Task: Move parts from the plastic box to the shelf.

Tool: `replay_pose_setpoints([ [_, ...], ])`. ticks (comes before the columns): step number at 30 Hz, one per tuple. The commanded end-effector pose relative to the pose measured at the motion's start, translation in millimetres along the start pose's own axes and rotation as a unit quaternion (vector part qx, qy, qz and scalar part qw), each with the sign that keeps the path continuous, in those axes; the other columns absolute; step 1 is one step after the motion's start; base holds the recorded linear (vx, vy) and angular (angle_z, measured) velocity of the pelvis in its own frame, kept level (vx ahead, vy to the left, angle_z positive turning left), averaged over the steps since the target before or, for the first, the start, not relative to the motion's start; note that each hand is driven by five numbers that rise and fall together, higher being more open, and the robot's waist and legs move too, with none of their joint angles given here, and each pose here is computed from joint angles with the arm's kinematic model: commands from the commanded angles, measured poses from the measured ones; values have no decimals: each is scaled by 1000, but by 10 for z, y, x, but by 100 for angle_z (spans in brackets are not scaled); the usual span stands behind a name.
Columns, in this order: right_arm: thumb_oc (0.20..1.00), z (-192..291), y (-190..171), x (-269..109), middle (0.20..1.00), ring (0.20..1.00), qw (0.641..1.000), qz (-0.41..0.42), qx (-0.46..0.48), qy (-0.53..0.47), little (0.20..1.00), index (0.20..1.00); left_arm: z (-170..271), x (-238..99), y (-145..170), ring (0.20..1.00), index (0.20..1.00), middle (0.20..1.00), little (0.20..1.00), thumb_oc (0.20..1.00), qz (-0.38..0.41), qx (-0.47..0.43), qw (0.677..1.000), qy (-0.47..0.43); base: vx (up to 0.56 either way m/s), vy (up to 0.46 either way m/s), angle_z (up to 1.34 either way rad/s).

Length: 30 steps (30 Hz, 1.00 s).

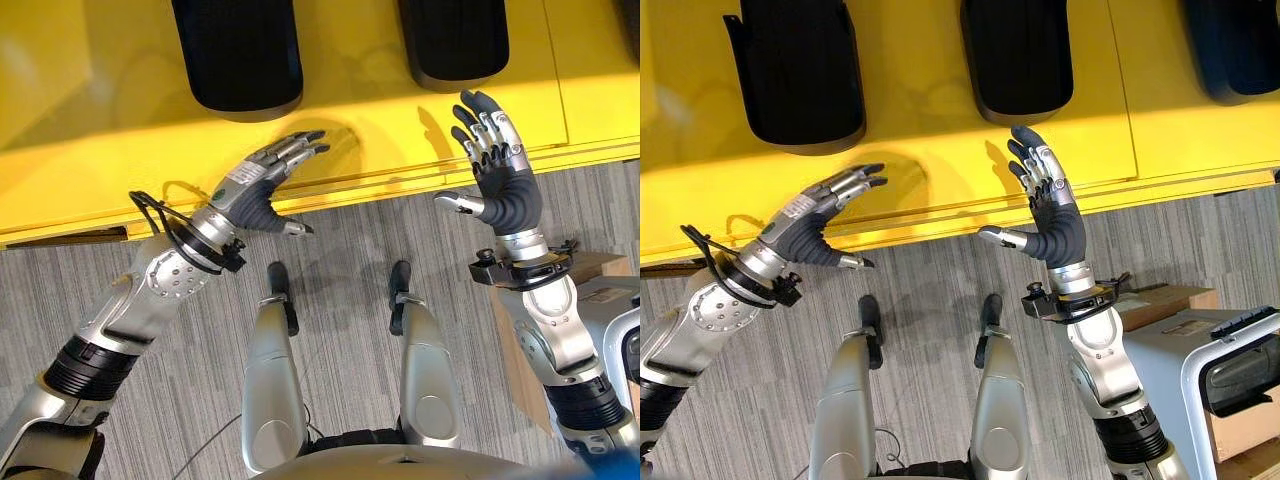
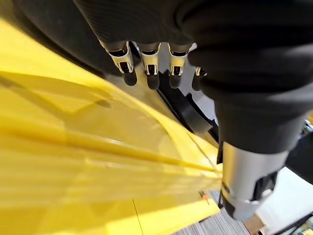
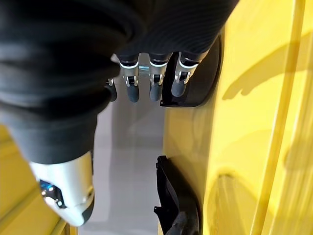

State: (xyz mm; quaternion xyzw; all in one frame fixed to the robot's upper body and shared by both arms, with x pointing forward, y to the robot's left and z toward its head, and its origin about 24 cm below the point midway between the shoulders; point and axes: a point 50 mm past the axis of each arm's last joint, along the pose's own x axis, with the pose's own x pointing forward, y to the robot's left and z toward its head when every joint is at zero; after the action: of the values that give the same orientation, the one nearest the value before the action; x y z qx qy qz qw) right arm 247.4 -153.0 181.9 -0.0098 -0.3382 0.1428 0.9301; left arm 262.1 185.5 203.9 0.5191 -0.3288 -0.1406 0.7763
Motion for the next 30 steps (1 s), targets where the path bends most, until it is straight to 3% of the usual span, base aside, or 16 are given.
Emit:
replay_pose_setpoints([
  [1, 1000, 280, -42, 30, 1000, 1000, 997, -8, 0, -73, 1000, 1000, -53, -49, 74, 1000, 1000, 1000, 1000, 1000, 49, 11, 999, 10, 0, 0, 0],
  [6, 1000, 290, -58, 37, 1000, 1000, 997, -10, 1, -76, 1000, 1000, -218, -118, 110, 1000, 1000, 1000, 1000, 1000, 73, 20, 996, 54, 0, 0, 0],
  [14, 1000, 271, -21, 68, 1000, 1000, 997, 0, 12, -74, 1000, 1000, -445, -77, -55, 1000, 1000, 1000, 1000, 1000, 47, 8, 994, 102, 0, 0, 0],
  [21, 1000, 273, -1, 89, 1000, 1000, 997, 2, 17, -76, 1000, 1000, -492, 72, -208, 1000, 1000, 1000, 1000, 1000, 32, 1, 993, 110, 10, 3, 0],
  [30, 1000, 260, -2, 64, 1000, 1000, 997, 3, 19, -71, 1000, 1000, -466, 172, -188, 1000, 1000, 1000, 1000, 1000, 47, 8, 994, 100, 2, 1, -1],
])
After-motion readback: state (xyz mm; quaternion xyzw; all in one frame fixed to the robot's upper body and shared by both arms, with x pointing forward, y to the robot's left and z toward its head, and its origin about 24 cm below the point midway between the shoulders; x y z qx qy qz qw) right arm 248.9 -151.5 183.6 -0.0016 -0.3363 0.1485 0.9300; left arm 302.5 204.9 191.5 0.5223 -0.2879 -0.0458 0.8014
